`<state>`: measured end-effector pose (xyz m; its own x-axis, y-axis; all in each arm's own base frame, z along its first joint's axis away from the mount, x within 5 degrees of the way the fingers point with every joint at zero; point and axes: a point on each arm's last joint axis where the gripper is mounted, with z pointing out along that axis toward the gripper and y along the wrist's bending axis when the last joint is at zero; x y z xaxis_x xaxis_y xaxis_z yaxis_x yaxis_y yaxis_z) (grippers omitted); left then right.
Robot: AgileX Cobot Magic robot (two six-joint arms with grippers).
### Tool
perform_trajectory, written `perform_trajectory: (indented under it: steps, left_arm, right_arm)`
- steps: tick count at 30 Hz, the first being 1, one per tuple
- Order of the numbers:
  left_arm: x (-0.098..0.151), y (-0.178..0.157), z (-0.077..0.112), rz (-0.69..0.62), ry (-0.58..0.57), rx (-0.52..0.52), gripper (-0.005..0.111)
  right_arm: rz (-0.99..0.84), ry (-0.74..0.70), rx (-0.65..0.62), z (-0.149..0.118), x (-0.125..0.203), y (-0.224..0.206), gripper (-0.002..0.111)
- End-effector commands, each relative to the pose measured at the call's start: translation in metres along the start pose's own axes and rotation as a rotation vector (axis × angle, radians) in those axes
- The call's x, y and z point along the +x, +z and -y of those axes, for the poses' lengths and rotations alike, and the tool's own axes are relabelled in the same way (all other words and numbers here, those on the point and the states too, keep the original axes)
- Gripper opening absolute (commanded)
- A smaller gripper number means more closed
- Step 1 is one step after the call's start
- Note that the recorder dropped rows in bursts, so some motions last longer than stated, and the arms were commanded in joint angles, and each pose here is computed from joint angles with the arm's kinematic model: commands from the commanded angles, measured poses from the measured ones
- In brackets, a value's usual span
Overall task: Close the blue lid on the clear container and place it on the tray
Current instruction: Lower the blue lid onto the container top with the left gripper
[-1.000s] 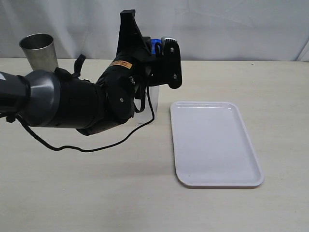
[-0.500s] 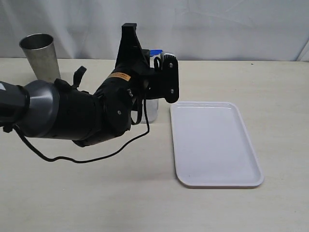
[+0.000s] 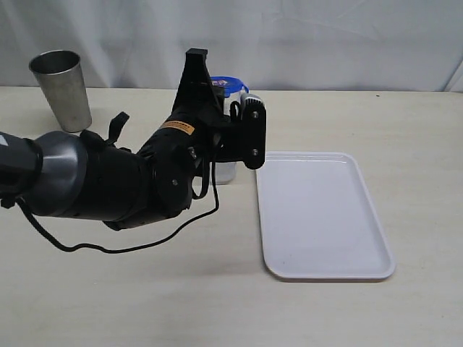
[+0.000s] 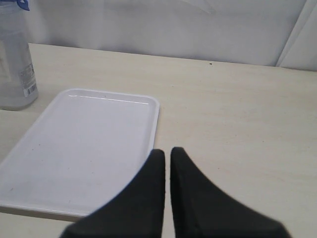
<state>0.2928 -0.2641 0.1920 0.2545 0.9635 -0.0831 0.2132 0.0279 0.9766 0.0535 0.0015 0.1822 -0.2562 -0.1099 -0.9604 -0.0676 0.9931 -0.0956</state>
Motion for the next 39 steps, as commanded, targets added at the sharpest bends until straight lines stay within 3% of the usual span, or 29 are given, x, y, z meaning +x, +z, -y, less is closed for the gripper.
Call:
perform_trajectory:
  steps: [1, 39]
  left_arm:
    - [0.001, -0.002, -0.002, -0.008, -0.016, -0.011, 0.000]
    - [-0.009, -0.006, 0.011, 0.021, -0.062, 0.117, 0.000]
  right_arm:
    - [0.012, 0.001, 0.004, 0.000, 0.000, 0.000, 0.005]
    - [0.012, 0.001, 0.004, 0.000, 0.000, 0.000, 0.005]
